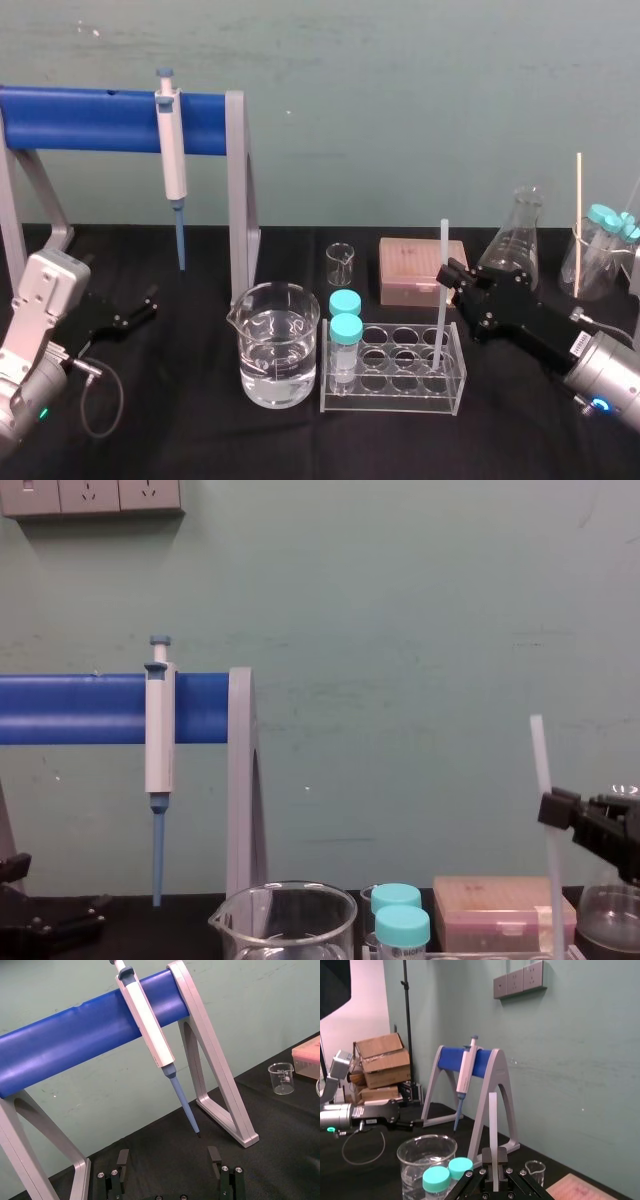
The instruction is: Pick up the stirring rod with one hand, then place it down.
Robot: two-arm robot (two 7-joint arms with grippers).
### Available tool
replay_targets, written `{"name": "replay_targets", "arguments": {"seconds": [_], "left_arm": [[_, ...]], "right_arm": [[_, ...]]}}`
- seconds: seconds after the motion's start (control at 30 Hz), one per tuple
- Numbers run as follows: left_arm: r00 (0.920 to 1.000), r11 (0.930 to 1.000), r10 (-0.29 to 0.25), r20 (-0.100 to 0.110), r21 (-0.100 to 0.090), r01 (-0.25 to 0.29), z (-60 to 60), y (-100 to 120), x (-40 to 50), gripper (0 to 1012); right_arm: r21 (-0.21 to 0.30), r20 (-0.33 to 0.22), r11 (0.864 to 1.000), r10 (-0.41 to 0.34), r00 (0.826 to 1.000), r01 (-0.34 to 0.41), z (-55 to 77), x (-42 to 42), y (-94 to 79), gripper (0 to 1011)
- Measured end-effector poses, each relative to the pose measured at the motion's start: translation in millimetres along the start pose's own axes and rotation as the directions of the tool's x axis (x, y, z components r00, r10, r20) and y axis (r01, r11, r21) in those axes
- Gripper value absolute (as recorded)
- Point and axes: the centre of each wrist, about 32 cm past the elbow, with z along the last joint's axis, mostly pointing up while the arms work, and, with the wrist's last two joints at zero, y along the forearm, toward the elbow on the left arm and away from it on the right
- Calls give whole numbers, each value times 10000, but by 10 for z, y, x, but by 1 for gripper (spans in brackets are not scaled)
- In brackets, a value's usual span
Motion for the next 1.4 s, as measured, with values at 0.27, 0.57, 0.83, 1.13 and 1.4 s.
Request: {"name": "replay_targets", "arguments": {"seconds": [0.27, 0.57, 0.83, 1.13, 1.4], "left_arm": [[10000, 10000, 0, 1, 0, 0, 0, 0, 0, 1000], [10000, 10000, 0, 0, 0, 0, 0, 0, 0, 1000], [10000, 10000, 0, 0, 0, 0, 0, 0, 0, 1000], [10000, 10000, 0, 0, 0, 0, 0, 0, 0, 1000], [10000, 10000, 1, 0, 0, -1, 0, 0, 0, 1000]], "right_arm": [[-409, -86, 9991, -85, 9999, 82, -142, -23, -26, 56], [-749, -242, 9969, -255, 9994, 236, -239, -38, -34, 56], [-841, -374, 9959, -364, 9986, 331, -260, -46, -26, 56], [-906, -392, 9952, -396, 9984, 360, -267, -53, -30, 55], [-938, -401, 9950, -392, 9984, 353, -271, -53, -34, 195]]}}
